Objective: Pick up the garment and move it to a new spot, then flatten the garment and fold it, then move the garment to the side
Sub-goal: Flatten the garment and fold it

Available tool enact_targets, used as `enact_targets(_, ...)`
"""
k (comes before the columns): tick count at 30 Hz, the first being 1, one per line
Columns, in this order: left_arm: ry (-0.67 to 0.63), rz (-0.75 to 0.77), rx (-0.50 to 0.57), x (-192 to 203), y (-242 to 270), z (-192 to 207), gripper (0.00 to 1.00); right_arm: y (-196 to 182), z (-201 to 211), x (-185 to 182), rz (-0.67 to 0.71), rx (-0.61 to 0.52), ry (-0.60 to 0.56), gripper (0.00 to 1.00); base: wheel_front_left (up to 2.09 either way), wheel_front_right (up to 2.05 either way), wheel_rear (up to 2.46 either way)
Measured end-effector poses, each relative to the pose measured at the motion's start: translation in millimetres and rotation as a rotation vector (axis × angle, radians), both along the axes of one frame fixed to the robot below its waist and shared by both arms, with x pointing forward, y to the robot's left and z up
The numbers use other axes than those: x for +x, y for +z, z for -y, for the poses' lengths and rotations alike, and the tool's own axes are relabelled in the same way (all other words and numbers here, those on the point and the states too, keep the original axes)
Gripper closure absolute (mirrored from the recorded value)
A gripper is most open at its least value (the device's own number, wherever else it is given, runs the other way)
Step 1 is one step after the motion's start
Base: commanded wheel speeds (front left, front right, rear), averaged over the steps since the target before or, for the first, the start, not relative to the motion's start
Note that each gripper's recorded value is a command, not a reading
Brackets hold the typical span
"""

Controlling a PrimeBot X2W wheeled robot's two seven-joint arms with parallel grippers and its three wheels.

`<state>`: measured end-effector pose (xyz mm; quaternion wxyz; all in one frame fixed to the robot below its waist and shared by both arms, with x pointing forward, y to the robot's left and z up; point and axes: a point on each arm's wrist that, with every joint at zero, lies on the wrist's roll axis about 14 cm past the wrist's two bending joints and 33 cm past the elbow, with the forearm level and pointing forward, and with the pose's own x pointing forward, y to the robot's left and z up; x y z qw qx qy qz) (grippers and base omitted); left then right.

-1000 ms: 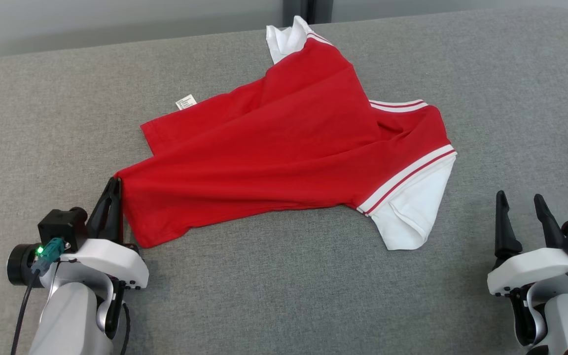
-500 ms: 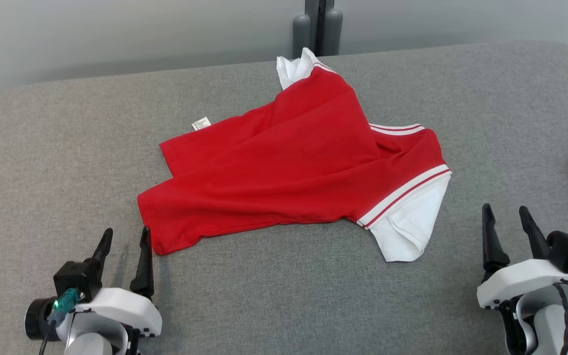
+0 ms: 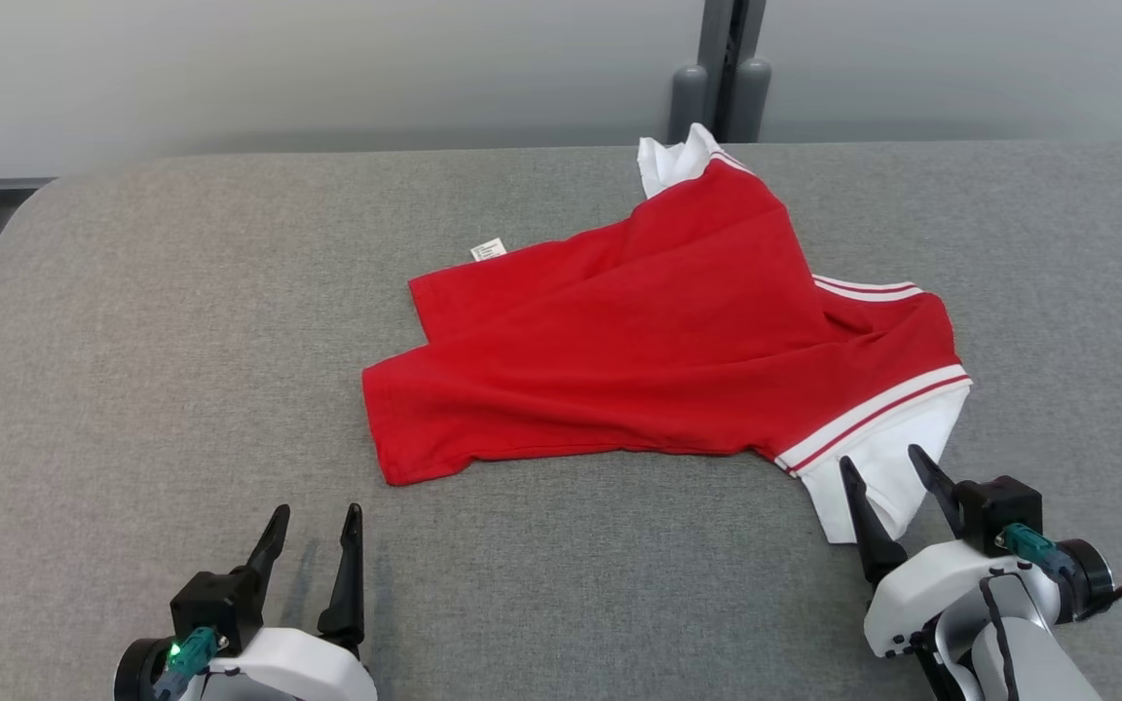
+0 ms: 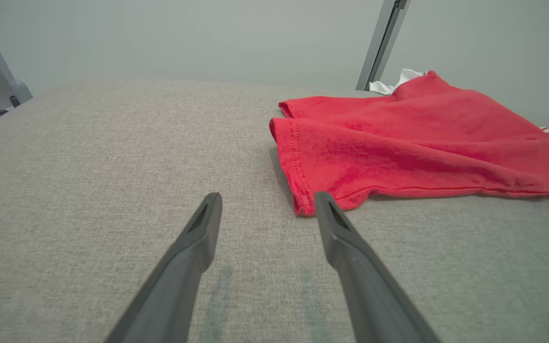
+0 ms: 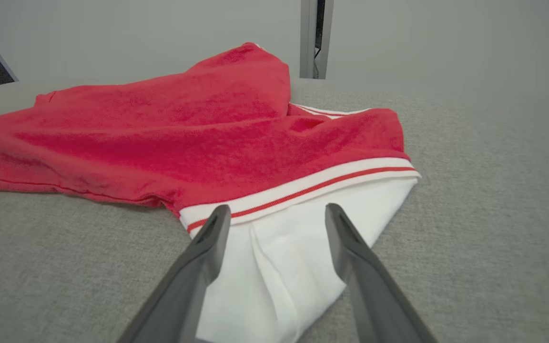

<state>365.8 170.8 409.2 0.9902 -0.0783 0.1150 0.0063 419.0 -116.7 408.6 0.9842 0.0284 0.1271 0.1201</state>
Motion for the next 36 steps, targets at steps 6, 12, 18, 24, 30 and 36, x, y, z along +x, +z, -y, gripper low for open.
enact_targets(6, 0.035, -0.020, -0.011, -7, -6, -10, 0.00, -23, -5, 6, -0.068, -0.084, 0.043, 0.00, 0.00, 0.00, 0.00)
enact_targets(12, 0.045, -0.044, -0.023, -7, -13, -11, 0.00, -35, 0, 18, -0.101, -0.125, 0.042, 0.00, 0.00, 0.00, 0.00)
enact_targets(18, 0.031, -0.047, -0.028, 0, -15, -7, 0.00, -37, 1, 26, -0.099, -0.125, 0.037, 0.13, 0.00, 0.00, 0.00)
enact_targets(24, -0.002, -0.028, -0.038, 5, -10, 3, 0.00, -35, 17, 19, -0.095, -0.107, -0.019, 0.71, 0.00, 0.00, 0.00)
enact_targets(30, -0.042, 0.000, -0.042, 6, -1, 14, 0.00, -21, 40, 8, -0.061, -0.049, -0.118, 0.87, 0.00, 0.00, 0.00)
enact_targets(36, -0.064, 0.013, -0.031, -6, 4, 20, 0.00, -12, 85, -22, -0.041, -0.006, -0.274, 0.00, 0.00, 0.00, 0.00)
